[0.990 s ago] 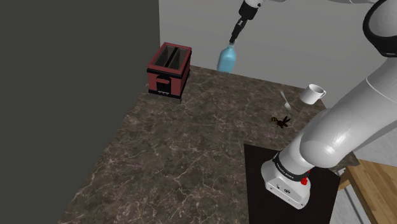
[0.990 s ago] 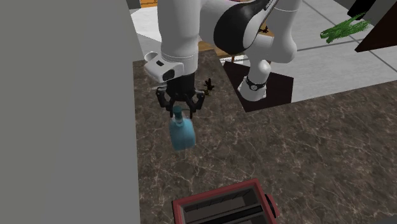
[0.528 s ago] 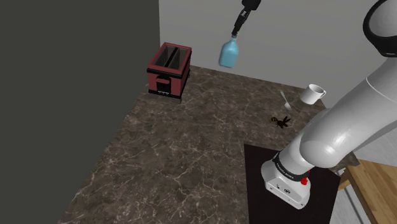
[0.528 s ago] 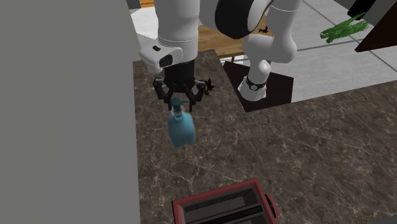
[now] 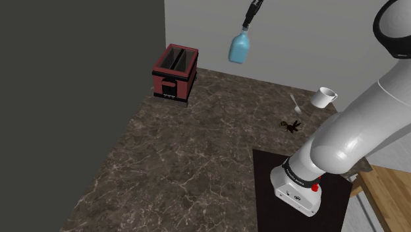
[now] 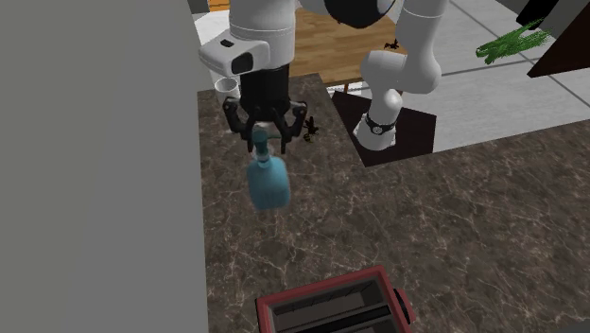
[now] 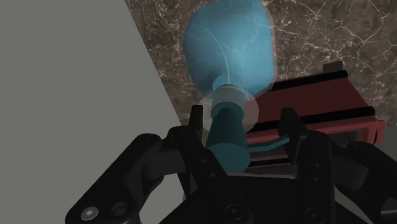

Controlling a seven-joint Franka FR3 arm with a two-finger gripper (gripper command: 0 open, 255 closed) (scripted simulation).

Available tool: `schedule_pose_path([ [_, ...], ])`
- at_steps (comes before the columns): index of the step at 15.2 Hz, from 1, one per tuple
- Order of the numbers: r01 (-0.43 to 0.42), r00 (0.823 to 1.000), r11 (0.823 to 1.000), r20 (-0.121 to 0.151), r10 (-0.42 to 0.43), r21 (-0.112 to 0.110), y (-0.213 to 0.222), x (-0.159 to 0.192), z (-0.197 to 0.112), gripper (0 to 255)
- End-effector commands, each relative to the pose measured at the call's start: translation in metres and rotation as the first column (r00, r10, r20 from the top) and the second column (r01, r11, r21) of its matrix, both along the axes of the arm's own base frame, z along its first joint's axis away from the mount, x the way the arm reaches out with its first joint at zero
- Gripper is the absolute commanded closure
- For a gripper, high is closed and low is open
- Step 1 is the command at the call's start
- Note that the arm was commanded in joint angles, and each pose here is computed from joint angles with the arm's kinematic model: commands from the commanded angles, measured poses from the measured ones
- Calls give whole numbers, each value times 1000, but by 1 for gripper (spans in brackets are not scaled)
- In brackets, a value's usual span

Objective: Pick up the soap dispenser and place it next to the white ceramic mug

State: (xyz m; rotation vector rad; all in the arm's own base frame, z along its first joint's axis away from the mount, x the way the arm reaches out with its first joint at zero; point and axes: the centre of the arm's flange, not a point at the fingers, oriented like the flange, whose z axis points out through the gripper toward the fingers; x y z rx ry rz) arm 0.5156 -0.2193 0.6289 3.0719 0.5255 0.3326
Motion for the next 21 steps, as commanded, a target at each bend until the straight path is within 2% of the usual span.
schedule_pose_path([
  [1, 0, 1000, 1000, 0, 0, 0, -1, 1, 12, 255],
  [14, 0, 1000, 1000, 0, 0, 0, -1, 1, 77, 255],
  [21, 0, 1000, 1000, 0, 0, 0, -47, -80, 77, 255],
])
